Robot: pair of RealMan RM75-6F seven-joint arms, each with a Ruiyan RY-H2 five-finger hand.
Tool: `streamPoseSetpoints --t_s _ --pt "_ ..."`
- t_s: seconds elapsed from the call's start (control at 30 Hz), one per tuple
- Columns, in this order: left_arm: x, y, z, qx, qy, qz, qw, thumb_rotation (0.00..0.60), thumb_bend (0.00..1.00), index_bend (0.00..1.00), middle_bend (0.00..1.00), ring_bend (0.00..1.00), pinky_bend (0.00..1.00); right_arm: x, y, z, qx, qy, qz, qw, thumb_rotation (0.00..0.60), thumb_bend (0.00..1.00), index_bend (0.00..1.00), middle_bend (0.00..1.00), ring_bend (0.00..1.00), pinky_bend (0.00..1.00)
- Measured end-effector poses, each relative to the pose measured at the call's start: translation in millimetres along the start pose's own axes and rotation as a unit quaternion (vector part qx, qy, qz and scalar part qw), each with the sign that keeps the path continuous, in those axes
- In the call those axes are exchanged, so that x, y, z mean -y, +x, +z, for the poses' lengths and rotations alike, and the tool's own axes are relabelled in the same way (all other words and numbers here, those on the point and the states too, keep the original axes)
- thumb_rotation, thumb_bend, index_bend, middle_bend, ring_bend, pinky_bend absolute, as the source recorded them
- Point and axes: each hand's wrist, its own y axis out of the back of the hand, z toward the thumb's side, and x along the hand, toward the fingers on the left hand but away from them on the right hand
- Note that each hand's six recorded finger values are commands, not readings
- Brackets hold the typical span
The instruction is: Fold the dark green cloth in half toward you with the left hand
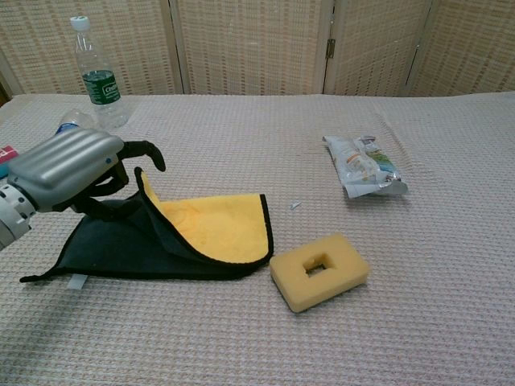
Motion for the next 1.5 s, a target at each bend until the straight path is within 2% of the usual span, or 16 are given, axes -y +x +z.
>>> streamPoseSetpoints --t_s 0.13,0.33,0.6,0.93,1.07,1.23,1.5 --pt "1 8 -7 -0.002 0.015 -0.011 0.9998 0.6 0.4 0.36 1.0 1.0 1.0 1 0 0 -0.001 -0.001 0.004 1.0 0.6 0.12 0.0 0.0 0.0 0.0" --pt "4 15 -17 -0.001 0.033 -0.01 0.9994 0.6 0.4 0.38 1.0 1.0 1.0 4 0 2 -0.005 -0.004 0.014 0.9999 0.6 0.12 0.0 0.0 0.0 0.0" --pt "8 21 -24 0.013 0.025 0.006 0.9996 0.6 0.4 0.52 1.0 1.0 1.0 4 -2 -1 0.002 -0.003 0.013 0.9999 0.6 0.12 0.0 0.0 0.0 0.0" --pt "19 29 -23 0.028 0.014 0.021 0.9993 0.6 0.4 0.59 1.0 1.0 1.0 3 -1 0 0.002 -0.001 0.009 1.0 0.6 0.12 0.0 0.0 0.0 0.0" --pt "21 31 -24 0.031 0.014 0.026 0.9991 0.6 0.4 0.65 1.0 1.0 1.0 2 -1 0 0.003 -0.001 0.006 1.0 0.6 0.12 0.0 0.0 0.0 0.0" --pt "17 27 -22 0.039 0.019 0.041 0.9982 0.6 0.4 0.72 1.0 1.0 1.0 4 -2 0 0.002 -0.001 0.011 0.9999 0.6 0.12 0.0 0.0 0.0 0.0" --pt "14 5 -18 0.038 0.024 0.053 0.9976 0.6 0.4 0.73 1.0 1.0 1.0 3 0 3 -0.004 -0.001 0.009 1.0 0.6 0.12 0.0 0.0 0.0 0.0"
